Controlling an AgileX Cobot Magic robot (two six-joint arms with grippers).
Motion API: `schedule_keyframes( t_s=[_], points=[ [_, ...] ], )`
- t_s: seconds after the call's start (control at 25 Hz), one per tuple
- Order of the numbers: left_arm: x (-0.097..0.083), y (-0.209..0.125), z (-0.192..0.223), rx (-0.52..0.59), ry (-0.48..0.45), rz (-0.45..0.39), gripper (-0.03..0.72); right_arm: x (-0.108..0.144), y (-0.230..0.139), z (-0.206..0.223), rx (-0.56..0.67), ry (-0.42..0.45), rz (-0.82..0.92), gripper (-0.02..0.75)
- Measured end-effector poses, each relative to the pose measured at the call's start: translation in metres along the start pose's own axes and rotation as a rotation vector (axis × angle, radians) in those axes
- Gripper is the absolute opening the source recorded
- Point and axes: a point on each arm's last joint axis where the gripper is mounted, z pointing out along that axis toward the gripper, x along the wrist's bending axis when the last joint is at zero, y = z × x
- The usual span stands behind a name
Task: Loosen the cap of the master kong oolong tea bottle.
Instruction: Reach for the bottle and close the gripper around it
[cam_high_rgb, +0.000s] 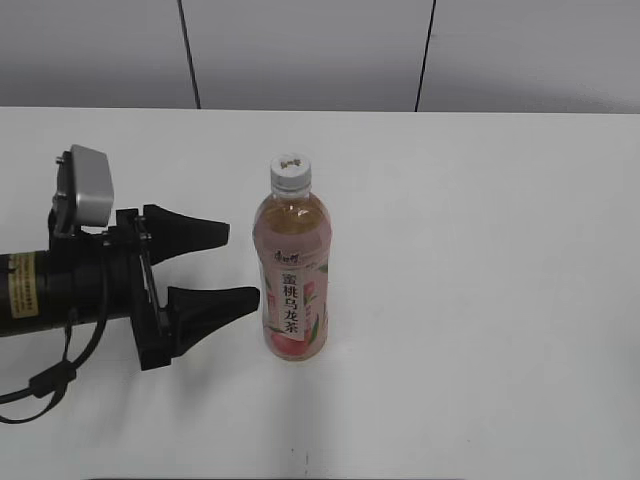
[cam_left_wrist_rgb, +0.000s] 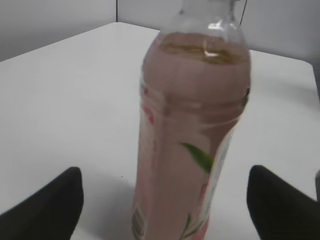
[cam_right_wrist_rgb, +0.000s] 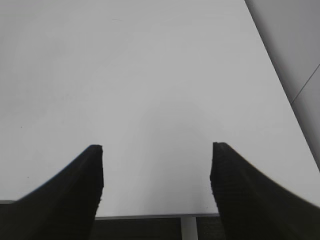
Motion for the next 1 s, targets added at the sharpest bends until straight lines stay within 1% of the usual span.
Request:
schedule_keyframes(
  t_s=[0.12,0.4,0.64,1.0],
  points=[
    [-0.005,0.002,0.007,-0.011,-0.006,-0.005,0.595,0.000,0.000,0.000,0.000,0.000,0.000,0.511],
    [-0.010,0.008,0.022,-0.049,0.039,-0.040,0.592,0.000,0.000,0.000,0.000,0.000,0.000,0.511],
    [-0.015,0.019,0.039,-0.079,0.000,-0.004,0.591,0.000,0.000,0.000,0.000,0.000,0.000,0.511],
    [-0.010,0.027,0.046,-0.109,0.014,0.011,0.587,0.000,0.000,0.000,0.000,0.000,0.000,0.511]
  ],
)
